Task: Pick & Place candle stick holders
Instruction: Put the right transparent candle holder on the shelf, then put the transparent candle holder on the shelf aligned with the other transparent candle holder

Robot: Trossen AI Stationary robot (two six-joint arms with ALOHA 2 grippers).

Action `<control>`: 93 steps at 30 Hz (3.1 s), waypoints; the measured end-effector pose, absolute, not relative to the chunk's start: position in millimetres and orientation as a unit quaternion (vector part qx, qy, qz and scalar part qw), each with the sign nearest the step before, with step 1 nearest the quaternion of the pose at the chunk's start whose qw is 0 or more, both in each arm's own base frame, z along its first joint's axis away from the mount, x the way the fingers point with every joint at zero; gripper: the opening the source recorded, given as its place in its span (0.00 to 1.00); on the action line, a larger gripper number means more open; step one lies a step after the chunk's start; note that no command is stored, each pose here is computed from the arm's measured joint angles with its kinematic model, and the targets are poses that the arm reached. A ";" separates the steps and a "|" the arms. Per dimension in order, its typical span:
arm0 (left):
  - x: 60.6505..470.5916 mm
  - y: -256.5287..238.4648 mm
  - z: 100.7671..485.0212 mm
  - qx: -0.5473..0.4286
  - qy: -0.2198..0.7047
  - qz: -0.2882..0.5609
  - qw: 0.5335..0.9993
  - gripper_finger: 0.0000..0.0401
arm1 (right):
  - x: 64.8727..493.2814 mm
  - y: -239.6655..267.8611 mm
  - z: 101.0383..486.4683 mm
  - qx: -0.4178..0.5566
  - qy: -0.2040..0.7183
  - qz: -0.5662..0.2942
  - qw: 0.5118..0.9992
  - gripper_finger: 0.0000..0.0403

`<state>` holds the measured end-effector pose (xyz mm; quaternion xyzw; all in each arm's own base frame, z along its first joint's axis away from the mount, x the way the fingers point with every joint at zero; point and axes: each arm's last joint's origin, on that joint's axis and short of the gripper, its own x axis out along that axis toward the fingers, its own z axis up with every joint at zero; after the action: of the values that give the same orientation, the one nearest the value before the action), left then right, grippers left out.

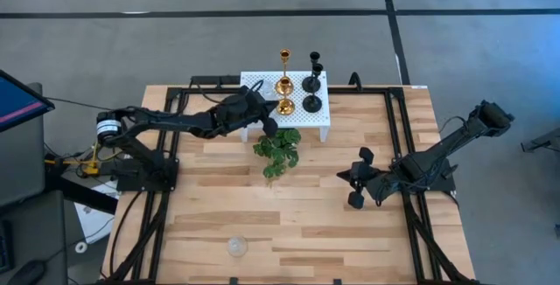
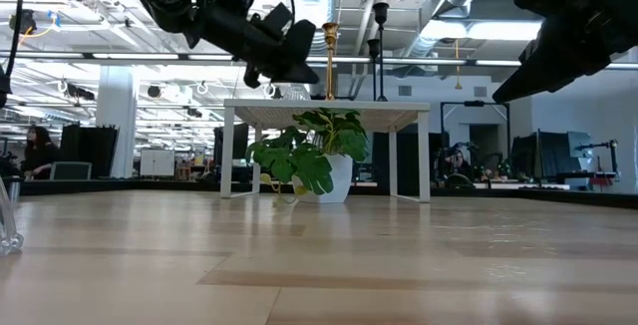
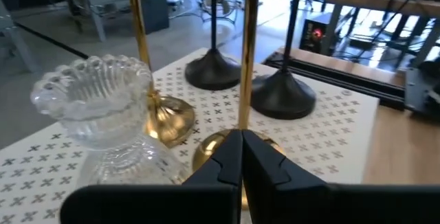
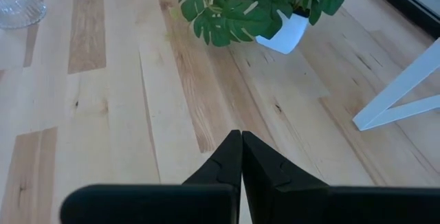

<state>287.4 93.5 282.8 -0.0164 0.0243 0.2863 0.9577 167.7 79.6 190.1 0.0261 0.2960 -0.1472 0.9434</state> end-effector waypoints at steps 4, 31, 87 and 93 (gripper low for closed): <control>286.8 93.9 283.3 -0.014 0.023 0.297 0.954 0.00 | 167.7 79.6 190.0 0.026 0.296 -0.147 0.943 0.00; 274.6 123.9 284.3 0.010 0.028 0.368 0.929 0.00 | 167.7 79.7 190.0 0.027 0.296 -0.147 0.943 0.00; 161.7 -32.2 323.4 -0.121 0.196 -0.012 0.973 0.01 | 169.3 80.9 191.7 0.036 0.285 -0.144 0.947 0.00; 161.5 -68.2 304.9 -0.055 0.274 -0.071 0.957 0.01 | 169.4 81.0 191.0 0.034 0.287 -0.144 0.946 0.00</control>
<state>161.5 -68.2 304.9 -0.0552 0.2743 -0.0714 0.9574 169.4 81.0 191.0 0.0340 0.2870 -0.1441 0.9464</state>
